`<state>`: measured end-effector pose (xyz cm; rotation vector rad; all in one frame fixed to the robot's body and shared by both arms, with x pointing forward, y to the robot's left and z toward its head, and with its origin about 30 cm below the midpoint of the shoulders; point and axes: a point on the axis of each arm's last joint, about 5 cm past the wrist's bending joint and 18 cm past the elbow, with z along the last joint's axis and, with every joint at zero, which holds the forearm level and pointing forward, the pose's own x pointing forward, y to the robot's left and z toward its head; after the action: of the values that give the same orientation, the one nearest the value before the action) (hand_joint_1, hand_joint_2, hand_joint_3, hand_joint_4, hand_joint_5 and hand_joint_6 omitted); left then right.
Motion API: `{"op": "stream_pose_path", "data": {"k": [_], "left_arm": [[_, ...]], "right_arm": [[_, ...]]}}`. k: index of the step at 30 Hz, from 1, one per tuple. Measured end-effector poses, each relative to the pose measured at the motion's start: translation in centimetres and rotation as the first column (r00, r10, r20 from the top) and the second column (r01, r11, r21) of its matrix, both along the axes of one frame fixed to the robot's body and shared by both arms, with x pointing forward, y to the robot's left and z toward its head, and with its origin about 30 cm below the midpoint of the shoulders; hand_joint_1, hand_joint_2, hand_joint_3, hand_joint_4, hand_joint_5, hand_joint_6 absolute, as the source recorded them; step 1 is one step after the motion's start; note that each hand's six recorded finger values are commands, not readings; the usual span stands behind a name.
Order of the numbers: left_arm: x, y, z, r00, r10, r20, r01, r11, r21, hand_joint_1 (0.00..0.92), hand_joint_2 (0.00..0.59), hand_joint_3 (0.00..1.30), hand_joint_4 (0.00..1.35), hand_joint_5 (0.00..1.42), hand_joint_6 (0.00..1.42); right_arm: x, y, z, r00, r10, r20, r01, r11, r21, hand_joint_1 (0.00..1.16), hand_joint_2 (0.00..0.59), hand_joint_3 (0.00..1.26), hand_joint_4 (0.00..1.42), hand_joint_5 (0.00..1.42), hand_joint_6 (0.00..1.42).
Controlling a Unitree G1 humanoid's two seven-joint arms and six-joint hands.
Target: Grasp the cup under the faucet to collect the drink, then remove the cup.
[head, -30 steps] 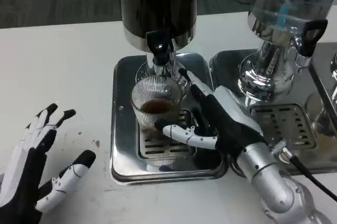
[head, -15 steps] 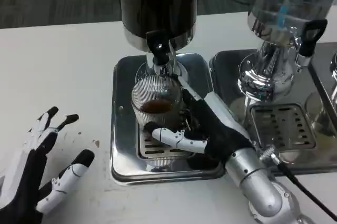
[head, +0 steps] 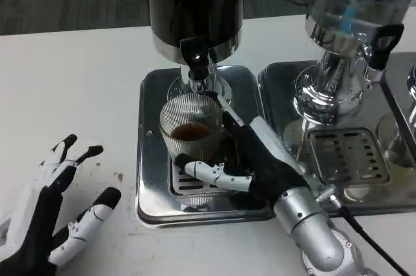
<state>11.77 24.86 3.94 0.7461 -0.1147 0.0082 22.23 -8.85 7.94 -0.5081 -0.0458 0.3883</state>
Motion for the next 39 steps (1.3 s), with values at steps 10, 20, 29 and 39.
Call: {"op": "stream_pose_path", "data": {"k": [10,20,29,39], "left_arm": [[0.0,-0.1,-0.1,1.000,-0.009,-0.010,0.010,1.000,0.005,0.000,0.165,0.25,0.00,0.00,0.00],[-0.1,-0.1,0.0,1.000,-0.008,-0.011,0.008,1.000,0.008,0.000,0.171,0.25,0.00,0.00,0.00],[-0.6,0.0,-0.2,1.000,-0.002,-0.027,0.003,1.000,0.010,0.000,0.174,0.27,0.00,0.00,0.00],[-0.5,-0.1,-0.1,1.000,0.000,-0.024,0.000,1.000,0.012,0.000,0.177,0.28,0.00,0.00,0.00]], "right_arm": [[0.7,0.39,-0.25,1.0000,-0.002,0.009,0.001,0.999,0.051,0.65,0.168,0.00,0.02,0.09,0.22],[1.2,0.83,-0.25,0.9997,0.014,0.020,-0.015,0.998,0.055,0.67,0.168,0.00,0.07,0.16,0.36],[1.1,1.33,-0.35,0.9994,0.012,0.032,-0.014,0.998,0.054,0.79,0.169,0.00,0.17,0.30,0.52],[1.0,1.56,-0.37,0.9988,0.010,0.047,-0.013,0.998,0.054,0.86,0.169,0.12,0.28,0.46,0.67]]}}
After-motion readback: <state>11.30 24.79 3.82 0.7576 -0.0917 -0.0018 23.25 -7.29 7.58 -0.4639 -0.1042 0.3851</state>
